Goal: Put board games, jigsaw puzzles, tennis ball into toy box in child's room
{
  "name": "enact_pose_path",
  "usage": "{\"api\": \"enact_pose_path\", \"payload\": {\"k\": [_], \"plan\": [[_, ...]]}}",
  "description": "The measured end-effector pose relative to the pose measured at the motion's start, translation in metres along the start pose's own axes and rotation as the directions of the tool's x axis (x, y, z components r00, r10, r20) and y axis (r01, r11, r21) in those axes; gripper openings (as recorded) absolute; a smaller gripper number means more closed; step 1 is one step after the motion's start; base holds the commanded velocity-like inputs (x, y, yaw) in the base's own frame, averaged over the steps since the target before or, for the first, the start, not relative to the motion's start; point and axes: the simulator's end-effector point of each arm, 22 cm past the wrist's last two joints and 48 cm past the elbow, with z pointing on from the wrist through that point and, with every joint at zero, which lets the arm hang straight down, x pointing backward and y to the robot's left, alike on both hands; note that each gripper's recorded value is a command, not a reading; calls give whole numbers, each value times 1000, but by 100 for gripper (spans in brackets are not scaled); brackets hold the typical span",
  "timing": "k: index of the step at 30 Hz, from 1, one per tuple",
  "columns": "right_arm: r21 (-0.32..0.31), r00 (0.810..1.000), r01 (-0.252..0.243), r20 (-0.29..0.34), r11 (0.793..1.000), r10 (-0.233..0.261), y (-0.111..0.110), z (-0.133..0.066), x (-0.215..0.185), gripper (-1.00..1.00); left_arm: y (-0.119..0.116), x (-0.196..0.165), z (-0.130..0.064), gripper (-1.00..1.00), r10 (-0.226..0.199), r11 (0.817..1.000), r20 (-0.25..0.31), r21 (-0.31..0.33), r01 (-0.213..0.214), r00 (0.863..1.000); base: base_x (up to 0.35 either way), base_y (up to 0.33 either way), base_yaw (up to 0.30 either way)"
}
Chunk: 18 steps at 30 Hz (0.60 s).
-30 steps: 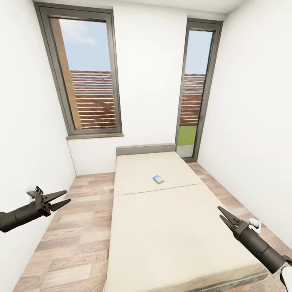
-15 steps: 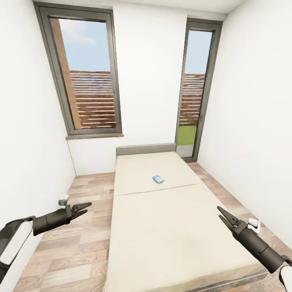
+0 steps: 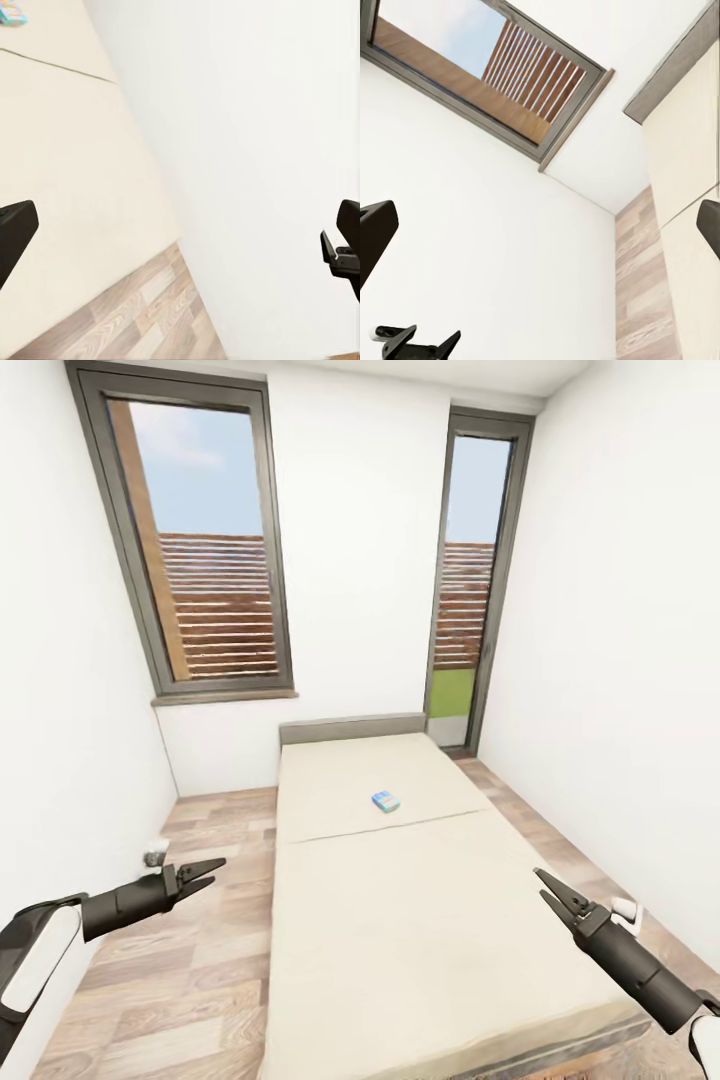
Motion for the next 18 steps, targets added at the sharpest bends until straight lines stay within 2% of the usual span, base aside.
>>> {"api": "enact_pose_path", "payload": {"k": [7, 14, 18], "plan": [[1, 1000, 0, 1, 1000, 0, 0, 0, 0, 100, 0, -2, -1, 100, -1, 1000, 6, 2, 1, 1000, 0, 55, -265], [1, 1000, 1, 3, 1000, -1, 0, 0, -1, 100, -1, -3, -2, 100, 0, 1000, 11, 3, 0, 1000, 25, 190, -276], [0, 1000, 2, 3, 1000, -2, 1, 0, -1, 100, -2, -4, -3, 100, 1, 1000, 12, 4, -1, 1000, 58, 84, -277]]}}
